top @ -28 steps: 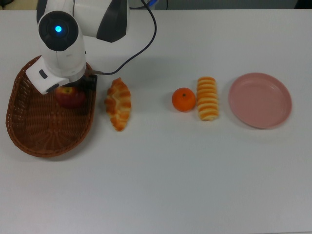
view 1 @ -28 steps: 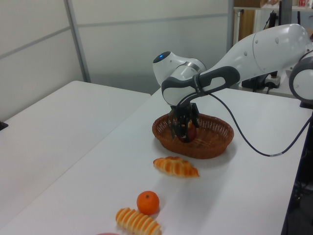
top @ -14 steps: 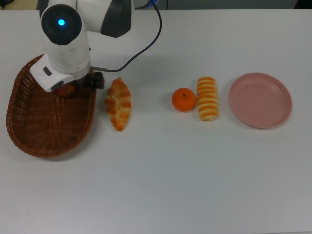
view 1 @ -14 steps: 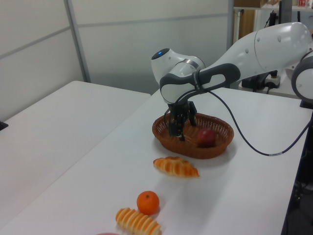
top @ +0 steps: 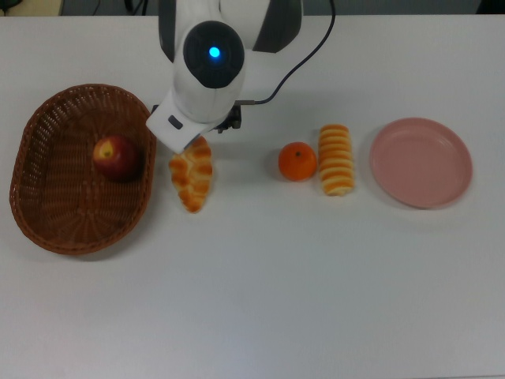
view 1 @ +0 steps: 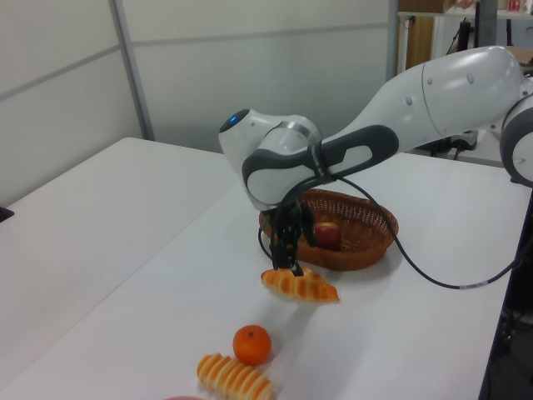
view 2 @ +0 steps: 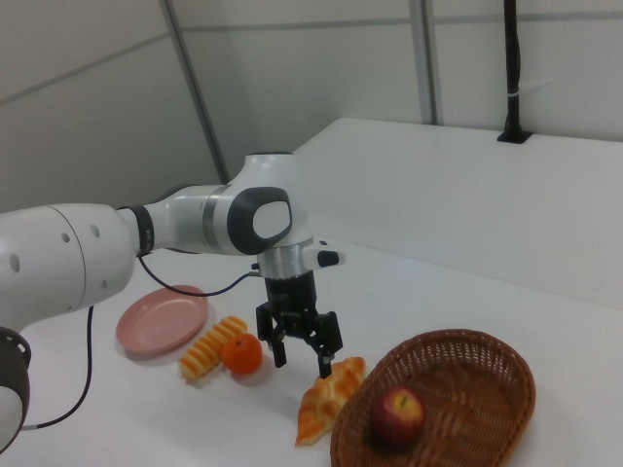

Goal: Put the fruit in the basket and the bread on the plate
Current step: 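Move the gripper to the croissant and grasp it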

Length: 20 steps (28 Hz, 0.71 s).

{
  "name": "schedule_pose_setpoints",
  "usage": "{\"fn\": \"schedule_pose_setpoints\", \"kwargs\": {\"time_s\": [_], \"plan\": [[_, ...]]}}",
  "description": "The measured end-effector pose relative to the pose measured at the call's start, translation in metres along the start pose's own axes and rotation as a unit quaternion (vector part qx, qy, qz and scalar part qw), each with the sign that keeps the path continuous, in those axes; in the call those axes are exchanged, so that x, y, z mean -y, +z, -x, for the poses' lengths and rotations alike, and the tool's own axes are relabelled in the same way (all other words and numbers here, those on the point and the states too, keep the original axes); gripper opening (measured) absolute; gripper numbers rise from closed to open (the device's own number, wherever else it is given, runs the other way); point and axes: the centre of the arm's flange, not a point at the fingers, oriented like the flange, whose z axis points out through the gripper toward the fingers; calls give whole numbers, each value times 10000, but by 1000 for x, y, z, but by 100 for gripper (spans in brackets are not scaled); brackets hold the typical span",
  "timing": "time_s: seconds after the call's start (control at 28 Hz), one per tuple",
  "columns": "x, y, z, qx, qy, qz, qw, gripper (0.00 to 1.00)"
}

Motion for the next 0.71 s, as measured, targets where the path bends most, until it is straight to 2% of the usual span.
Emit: {"fn": "schedule_pose_setpoints", "kwargs": {"time_s": [0.11, 0.43, 0.46, 0.71], "plan": [[5, 7, -1, 67, -42, 7, 10000, 96], [11, 41, -4, 391, -104, -13, 9992, 96], [11, 44, -5, 414, -111, -15, 9991, 93], [14, 50, -6, 472, -136, -15, 9988, 90]]}}
